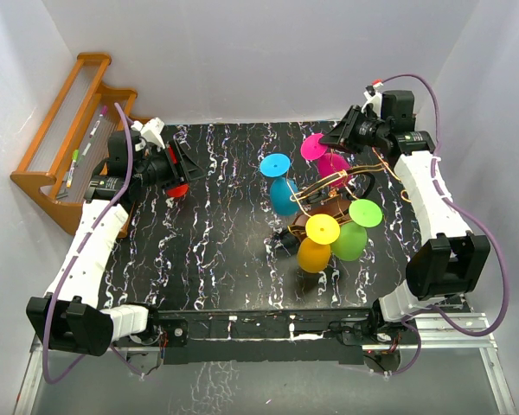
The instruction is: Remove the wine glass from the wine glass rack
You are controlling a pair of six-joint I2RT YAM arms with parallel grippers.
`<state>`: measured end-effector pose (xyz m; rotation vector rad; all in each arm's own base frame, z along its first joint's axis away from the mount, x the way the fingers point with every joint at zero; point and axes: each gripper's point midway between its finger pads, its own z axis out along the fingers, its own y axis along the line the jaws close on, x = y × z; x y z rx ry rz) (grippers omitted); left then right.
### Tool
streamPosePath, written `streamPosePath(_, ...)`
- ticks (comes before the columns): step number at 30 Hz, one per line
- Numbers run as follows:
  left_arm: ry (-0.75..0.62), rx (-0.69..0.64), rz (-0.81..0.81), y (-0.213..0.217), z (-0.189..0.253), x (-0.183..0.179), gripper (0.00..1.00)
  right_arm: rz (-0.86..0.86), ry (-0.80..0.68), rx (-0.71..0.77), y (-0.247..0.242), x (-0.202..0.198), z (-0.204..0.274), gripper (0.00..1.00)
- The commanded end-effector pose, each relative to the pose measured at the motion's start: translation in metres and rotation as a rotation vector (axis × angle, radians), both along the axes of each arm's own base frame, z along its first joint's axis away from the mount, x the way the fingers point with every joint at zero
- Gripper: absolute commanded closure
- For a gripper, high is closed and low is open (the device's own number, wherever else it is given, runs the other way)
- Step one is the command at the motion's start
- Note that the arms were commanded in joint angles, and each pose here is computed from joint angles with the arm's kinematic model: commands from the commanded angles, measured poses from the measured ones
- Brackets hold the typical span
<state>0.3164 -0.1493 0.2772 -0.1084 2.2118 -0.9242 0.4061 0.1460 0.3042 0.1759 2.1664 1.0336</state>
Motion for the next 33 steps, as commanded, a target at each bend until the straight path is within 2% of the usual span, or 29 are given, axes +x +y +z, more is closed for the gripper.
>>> streamPosePath(1, -0.026, 0.009, -0.008, 0.001, 0.005, -0.007, 0.50, -0.013, -0.081, 0.010, 0.002, 0.005, 0.018, 0.89)
streamPosePath(3, -0.028, 0.007, -0.009, 0.001, 0.005, -0.007, 0.50, -0.023, -0.085, 0.012, 0.002, 0.006, 0.019, 0.92)
streamPosePath(15, -0.039, 0.009, -0.003, 0.002, 0.012, -0.010, 0.50, -0.146, -0.182, 0.103, -0.006, 0.014, 0.043, 0.92)
streamPosePath(24, -0.039, 0.006, -0.005, 0.002, 0.013, -0.010, 0.50, -0.251, -0.237, 0.108, -0.027, 0.007, 0.057, 0.92)
streamPosePath(33, -0.036, 0.000, -0.007, 0.001, 0.012, -0.011, 0.50, -0.207, -0.227, 0.126, -0.029, -0.011, 0.054, 0.92)
